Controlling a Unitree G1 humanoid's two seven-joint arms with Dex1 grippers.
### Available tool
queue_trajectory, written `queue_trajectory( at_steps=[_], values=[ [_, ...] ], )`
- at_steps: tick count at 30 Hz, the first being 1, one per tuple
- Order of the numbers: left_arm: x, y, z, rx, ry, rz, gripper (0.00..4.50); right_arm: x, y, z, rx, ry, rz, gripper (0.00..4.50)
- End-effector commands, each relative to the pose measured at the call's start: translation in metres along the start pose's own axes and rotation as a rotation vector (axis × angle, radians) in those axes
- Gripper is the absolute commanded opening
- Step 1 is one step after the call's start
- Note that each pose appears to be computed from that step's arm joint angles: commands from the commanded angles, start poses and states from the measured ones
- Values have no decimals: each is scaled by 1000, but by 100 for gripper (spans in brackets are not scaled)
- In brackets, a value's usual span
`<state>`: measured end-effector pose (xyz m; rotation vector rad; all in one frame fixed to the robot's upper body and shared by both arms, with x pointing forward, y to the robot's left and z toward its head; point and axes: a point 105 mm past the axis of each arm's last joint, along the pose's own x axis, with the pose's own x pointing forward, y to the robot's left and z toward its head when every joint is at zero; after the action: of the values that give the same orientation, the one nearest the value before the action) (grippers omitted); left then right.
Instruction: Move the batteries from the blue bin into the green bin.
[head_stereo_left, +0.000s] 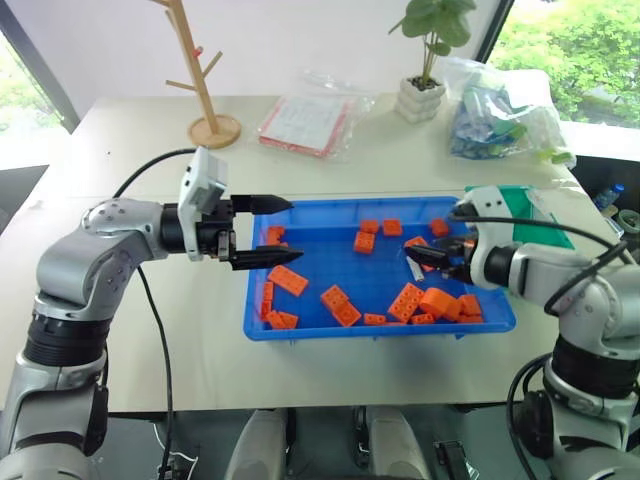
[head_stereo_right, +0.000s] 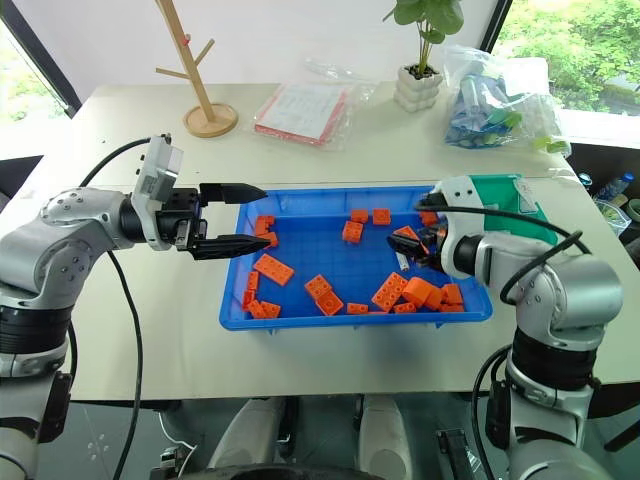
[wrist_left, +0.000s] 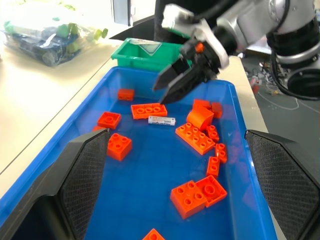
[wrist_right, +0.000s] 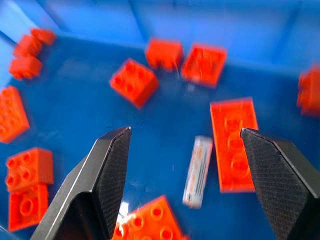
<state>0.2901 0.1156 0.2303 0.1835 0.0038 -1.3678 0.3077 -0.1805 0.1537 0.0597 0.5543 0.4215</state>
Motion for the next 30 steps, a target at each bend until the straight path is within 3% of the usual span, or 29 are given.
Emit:
queue_trajectory(
  at_steps=[1,11,25,28,30],
  values=[
    [-1,-2,13,52,-20,-4,450,-2,2,-2,32,-24,-6,357],
    [-4,-2,13,55,-17,2,450,10,6,-26,107,55,-12,357],
    [-5,-1,14,62,-24,19,450,31,7,-25,95,127,-38,357],
    [-5,0,15,65,-28,25,450,34,10,-25,94,128,-26,275],
    [-5,0,15,65,-30,27,450,34,12,-26,89,132,-17,176]
  ],
)
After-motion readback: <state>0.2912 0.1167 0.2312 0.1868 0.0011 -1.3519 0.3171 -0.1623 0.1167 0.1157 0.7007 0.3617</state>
